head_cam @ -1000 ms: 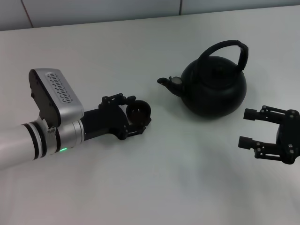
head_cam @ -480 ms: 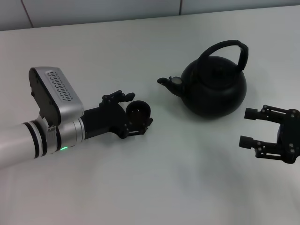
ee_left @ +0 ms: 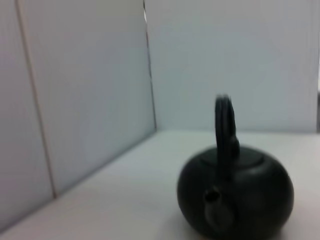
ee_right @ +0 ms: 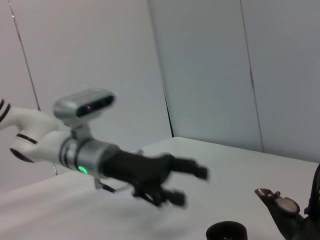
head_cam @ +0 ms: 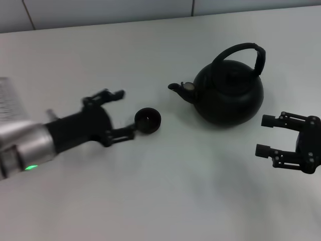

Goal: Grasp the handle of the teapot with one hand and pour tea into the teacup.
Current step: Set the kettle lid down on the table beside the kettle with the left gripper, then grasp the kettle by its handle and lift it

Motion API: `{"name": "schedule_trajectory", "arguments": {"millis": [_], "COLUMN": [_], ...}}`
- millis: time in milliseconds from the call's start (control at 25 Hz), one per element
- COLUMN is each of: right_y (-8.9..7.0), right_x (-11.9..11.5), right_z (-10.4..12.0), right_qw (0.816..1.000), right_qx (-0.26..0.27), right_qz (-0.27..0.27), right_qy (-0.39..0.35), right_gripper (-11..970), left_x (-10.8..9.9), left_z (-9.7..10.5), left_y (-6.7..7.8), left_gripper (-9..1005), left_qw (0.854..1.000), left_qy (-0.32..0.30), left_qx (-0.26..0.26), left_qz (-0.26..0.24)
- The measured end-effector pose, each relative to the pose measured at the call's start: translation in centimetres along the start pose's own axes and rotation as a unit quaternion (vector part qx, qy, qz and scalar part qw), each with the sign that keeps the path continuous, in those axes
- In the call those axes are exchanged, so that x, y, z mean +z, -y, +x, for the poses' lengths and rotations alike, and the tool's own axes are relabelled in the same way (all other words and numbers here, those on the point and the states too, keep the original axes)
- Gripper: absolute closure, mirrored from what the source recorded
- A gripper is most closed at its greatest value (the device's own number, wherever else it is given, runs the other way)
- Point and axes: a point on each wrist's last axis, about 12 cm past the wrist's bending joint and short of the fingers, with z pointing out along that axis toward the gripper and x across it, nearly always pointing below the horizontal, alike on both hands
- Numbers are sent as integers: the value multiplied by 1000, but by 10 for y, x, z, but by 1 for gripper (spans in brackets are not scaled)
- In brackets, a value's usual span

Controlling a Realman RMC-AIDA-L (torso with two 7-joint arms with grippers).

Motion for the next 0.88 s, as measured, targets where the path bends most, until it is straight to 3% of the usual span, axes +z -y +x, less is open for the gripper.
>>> {"name": "schedule_trajectory", "arguments": {"millis": [120,240,280,320,400,880], "right_y": [0,1,1,2,2,2], "right_x": [0,-1,-1,-1,-2,-1], "right_z": [0,0,-1,-1,-1,-2], "right_qw": [1000,1000,1000,1000,1000,1000], "right_qx": [0,4,4,4,5,5], "right_qz": [1,4,5,6,10,10], "right_qy": [0,2,3,3,6,8], "right_gripper": [211,211,211,211,211,212], "left_x": [-11,-56,-56,-80,-102,-117], "left_z": [-1,2,2,6,10,15], "left_y": [-1,3,3,9,15,16], "left_gripper": [132,132,132,132,132,132], "left_qw": [1000,1000,1000,999,999,999], "left_qy": [10,27,27,27,31,2], "left_qx": [-3,-13,-13,-22,-31,-34], "left_qz": [-1,4,4,1,-2,5]}}
